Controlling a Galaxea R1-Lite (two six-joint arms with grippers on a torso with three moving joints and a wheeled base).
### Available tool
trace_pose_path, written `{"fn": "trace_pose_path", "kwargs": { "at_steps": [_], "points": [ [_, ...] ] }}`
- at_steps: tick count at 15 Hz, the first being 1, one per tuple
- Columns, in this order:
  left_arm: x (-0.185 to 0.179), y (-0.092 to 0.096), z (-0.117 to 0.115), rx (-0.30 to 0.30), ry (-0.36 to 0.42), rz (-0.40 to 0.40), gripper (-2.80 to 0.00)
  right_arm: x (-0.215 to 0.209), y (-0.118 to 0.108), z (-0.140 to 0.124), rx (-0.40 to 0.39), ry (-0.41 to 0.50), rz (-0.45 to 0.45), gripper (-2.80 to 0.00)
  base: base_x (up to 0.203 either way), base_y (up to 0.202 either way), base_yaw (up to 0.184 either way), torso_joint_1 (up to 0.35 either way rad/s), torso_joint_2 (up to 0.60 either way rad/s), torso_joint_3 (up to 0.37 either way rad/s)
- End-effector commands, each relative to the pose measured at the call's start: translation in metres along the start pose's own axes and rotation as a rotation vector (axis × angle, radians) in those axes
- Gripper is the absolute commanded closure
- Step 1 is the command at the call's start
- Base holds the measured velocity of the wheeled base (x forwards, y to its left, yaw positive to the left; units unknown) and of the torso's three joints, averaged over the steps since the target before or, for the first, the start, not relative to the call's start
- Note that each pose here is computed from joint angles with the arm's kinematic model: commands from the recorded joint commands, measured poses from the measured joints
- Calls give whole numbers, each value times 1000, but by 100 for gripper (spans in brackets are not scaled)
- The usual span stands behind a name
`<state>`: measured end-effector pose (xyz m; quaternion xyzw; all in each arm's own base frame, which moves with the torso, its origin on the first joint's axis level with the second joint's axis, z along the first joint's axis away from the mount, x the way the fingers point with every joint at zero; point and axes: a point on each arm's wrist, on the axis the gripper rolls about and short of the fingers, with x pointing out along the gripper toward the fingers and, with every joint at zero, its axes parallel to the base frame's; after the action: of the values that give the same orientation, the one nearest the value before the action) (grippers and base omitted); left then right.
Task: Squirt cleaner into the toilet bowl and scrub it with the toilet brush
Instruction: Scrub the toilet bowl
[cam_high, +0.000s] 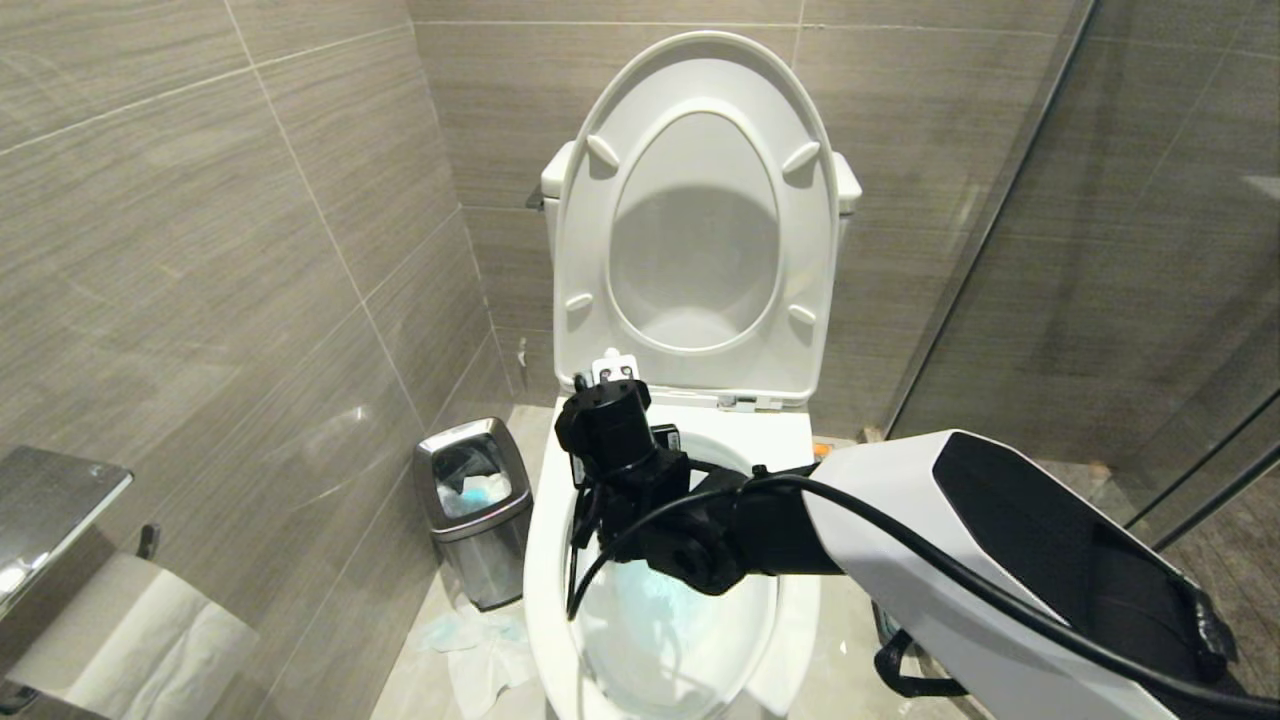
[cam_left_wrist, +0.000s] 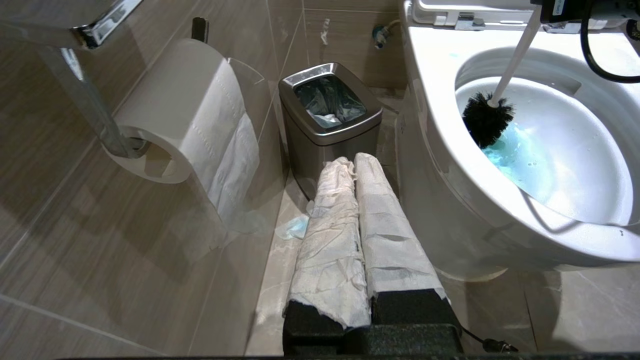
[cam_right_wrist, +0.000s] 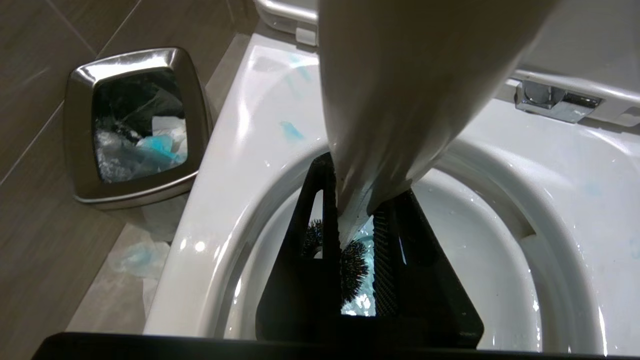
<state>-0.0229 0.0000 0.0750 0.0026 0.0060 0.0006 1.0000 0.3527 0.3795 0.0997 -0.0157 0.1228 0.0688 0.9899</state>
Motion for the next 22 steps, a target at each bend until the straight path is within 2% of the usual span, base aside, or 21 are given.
{"fn": "trace_pose_path", "kwargs": {
  "at_steps": [1, 9, 15, 22],
  "points": [
    [0, 0, 0, 1, 2, 0, 0, 16, -5, -7, 5, -2, -29, 0, 0, 0, 0, 0, 0, 0],
    [0, 0, 0, 1, 2, 0, 0, 53, -45, 4, 29, -26, -127, 0, 0, 0, 0, 0, 0, 0],
    [0, 0, 0, 1, 2, 0, 0, 52, -65, 22, 47, -39, -166, 0, 0, 0, 0, 0, 0, 0],
    [0, 0, 0, 0, 2, 0, 0, 11, -86, 4, -28, 89, -173, 0, 0, 0, 0, 0, 0, 0]
  ]
}}
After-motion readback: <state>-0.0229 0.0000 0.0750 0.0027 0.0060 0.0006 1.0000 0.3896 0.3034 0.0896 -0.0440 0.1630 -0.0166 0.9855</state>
